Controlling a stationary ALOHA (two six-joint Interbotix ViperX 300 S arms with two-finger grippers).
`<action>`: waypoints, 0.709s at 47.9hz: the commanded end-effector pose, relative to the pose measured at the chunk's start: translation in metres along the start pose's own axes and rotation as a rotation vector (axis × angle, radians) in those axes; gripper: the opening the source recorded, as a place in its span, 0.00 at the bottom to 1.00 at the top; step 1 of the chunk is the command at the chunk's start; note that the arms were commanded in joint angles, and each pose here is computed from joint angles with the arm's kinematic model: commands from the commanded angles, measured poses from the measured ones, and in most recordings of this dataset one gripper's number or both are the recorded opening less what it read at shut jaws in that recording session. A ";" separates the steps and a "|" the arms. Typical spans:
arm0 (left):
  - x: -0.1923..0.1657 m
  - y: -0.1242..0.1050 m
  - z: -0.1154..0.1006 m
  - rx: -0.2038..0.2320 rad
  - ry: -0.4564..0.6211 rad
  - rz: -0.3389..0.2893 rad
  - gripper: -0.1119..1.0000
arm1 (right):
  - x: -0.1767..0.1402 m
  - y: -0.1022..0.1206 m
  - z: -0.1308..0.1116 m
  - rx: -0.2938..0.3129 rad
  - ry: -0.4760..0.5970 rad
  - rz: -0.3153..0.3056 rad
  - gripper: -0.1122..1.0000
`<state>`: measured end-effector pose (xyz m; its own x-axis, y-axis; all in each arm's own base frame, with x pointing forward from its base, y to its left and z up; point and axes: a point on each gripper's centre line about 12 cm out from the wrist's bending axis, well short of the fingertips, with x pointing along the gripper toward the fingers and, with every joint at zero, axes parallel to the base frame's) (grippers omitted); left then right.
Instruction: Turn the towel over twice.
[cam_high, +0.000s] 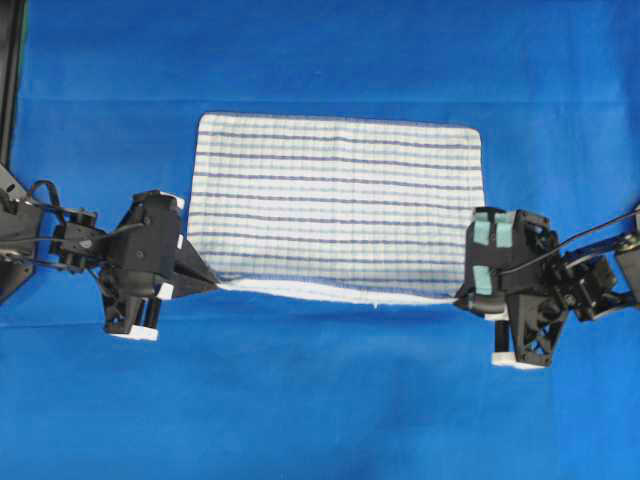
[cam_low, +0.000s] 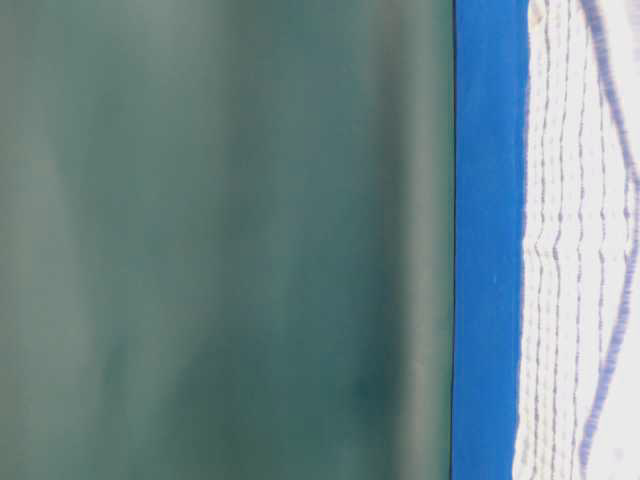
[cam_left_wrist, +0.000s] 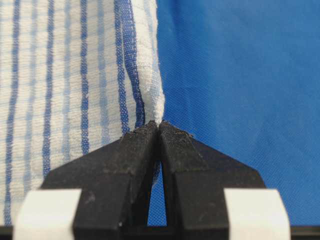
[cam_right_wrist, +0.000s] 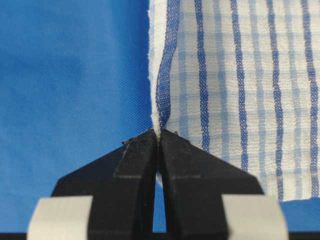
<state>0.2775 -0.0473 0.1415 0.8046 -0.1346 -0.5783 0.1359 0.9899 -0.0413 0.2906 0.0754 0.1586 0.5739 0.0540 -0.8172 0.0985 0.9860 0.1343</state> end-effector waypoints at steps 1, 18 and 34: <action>0.003 -0.001 0.008 -0.001 -0.023 -0.003 0.11 | 0.002 0.004 0.007 0.002 -0.017 0.015 0.12; 0.010 -0.006 0.004 0.002 0.002 -0.016 0.13 | 0.026 0.005 -0.004 -0.007 0.045 -0.003 0.12; 0.016 -0.021 0.009 0.016 0.030 -0.054 0.85 | 0.025 0.006 -0.001 -0.007 0.038 0.000 0.68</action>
<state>0.2870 -0.0692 0.1331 0.7678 -0.1827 -0.6140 0.1877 0.9806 -0.0570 0.2986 0.0793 0.1281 0.5121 0.0467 -0.8577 0.0997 0.9885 0.1134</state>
